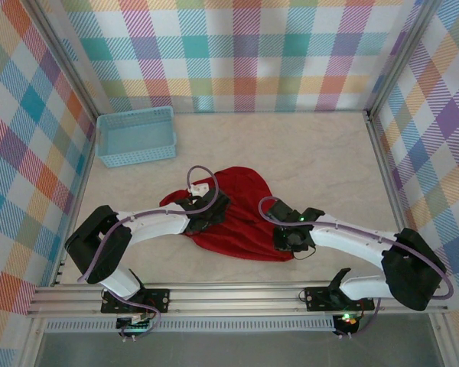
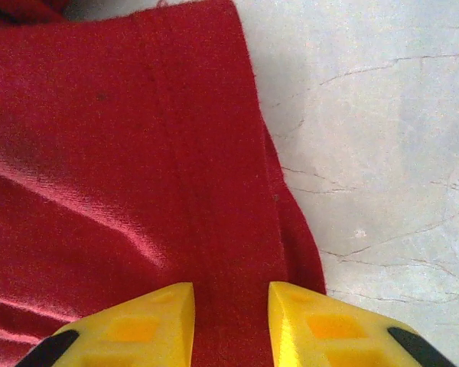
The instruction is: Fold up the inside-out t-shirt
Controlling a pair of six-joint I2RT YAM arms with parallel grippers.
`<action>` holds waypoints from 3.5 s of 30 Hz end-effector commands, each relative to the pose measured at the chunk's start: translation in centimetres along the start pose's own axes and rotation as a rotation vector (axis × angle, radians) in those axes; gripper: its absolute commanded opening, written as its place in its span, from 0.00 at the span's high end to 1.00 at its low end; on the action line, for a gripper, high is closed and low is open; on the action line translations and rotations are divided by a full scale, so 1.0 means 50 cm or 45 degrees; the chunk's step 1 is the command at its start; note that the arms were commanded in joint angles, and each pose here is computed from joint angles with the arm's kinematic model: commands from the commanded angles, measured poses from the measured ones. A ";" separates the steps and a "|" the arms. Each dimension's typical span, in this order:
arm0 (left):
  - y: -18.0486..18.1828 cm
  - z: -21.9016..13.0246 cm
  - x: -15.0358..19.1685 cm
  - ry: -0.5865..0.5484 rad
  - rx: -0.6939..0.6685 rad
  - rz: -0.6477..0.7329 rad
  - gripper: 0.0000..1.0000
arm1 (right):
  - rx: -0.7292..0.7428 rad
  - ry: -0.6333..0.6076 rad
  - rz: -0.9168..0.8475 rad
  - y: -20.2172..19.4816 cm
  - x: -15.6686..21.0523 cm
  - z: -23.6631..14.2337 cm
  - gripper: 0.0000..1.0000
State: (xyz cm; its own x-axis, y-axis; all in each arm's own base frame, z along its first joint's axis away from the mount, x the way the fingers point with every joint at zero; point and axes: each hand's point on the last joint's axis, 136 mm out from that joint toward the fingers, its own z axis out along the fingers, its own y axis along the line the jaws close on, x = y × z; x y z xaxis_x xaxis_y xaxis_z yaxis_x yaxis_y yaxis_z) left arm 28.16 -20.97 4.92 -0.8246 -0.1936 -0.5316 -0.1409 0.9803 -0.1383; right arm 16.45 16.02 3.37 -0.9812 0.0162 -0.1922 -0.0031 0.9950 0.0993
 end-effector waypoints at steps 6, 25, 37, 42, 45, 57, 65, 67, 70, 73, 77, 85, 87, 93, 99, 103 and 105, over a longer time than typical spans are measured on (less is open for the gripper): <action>0.005 -0.006 0.002 0.001 -0.015 0.022 0.29 | 0.070 0.026 0.015 -0.034 0.009 0.011 0.59; 0.002 -0.006 0.000 0.002 -0.016 0.031 0.29 | -0.076 -0.130 -0.054 -0.001 -0.038 -0.088 1.00; 0.001 -0.013 -0.006 -0.010 -0.008 0.039 0.29 | -0.154 -0.286 -0.013 -0.017 -0.107 -0.182 0.98; -0.002 -0.014 -0.006 -0.011 0.000 0.046 0.29 | -0.235 -0.250 -0.002 0.001 -0.126 -0.152 0.92; -0.013 -0.012 -0.004 0.010 0.024 0.062 0.29 | -0.256 -0.271 0.018 0.003 -0.158 -0.148 1.00; -0.082 -0.191 -0.077 -0.101 0.400 0.101 0.13 | 0.048 -0.479 0.410 -0.230 -0.285 -0.200 1.00; 0.080 -0.162 -0.065 -0.085 0.127 0.047 0.01 | 0.093 -0.457 0.236 -0.195 -0.287 -0.177 0.47; 0.113 -0.144 -0.052 -0.049 0.103 -0.006 0.01 | 0.085 -0.462 0.090 -0.138 -0.269 -0.182 0.39; 0.145 -0.119 -0.038 0.008 0.085 -0.066 0.01 | -0.088 -0.428 -0.116 -0.016 -0.229 -0.176 0.33; 0.155 -0.095 -0.033 0.045 0.100 -0.114 0.02 | -0.294 -0.374 -0.273 0.116 -0.187 -0.157 0.29; 0.152 -0.059 -0.031 0.124 0.183 -0.207 0.09 | -0.477 -0.305 -0.412 0.257 -0.149 -0.129 0.28; 0.127 -0.009 -0.041 0.188 0.288 -0.268 0.22 | -0.549 -0.204 -0.598 0.418 -0.100 -0.063 0.24; 0.124 0.002 -0.037 0.208 0.306 -0.283 0.26 | -0.510 -0.194 -0.609 0.436 -0.097 -0.046 0.21; 0.098 0.008 -0.032 0.232 0.398 -0.309 0.51 | -0.260 -0.165 -0.570 0.418 -0.120 0.025 0.31; 0.121 -0.021 -0.069 0.163 0.305 -0.281 0.79 | -0.126 -0.319 -0.585 0.366 -0.171 -0.034 0.86; 0.150 -0.069 -0.139 0.065 0.281 -0.316 0.97 | -0.173 -0.433 -0.519 0.307 -0.230 -0.133 1.00; 0.167 -0.124 -0.202 -0.050 0.276 -0.329 1.00 | -0.258 -0.506 -0.473 0.272 -0.265 -0.203 1.00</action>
State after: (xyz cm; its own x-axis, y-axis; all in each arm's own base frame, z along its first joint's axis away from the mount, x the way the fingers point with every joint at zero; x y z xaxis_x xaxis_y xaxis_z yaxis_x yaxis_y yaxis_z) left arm 30.46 -13.11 9.25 -0.8286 -0.4108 -0.3804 -0.2174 0.8622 -0.4576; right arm 25.86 31.65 12.36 -0.7988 -0.3103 -0.5153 -0.4293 0.8941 0.1272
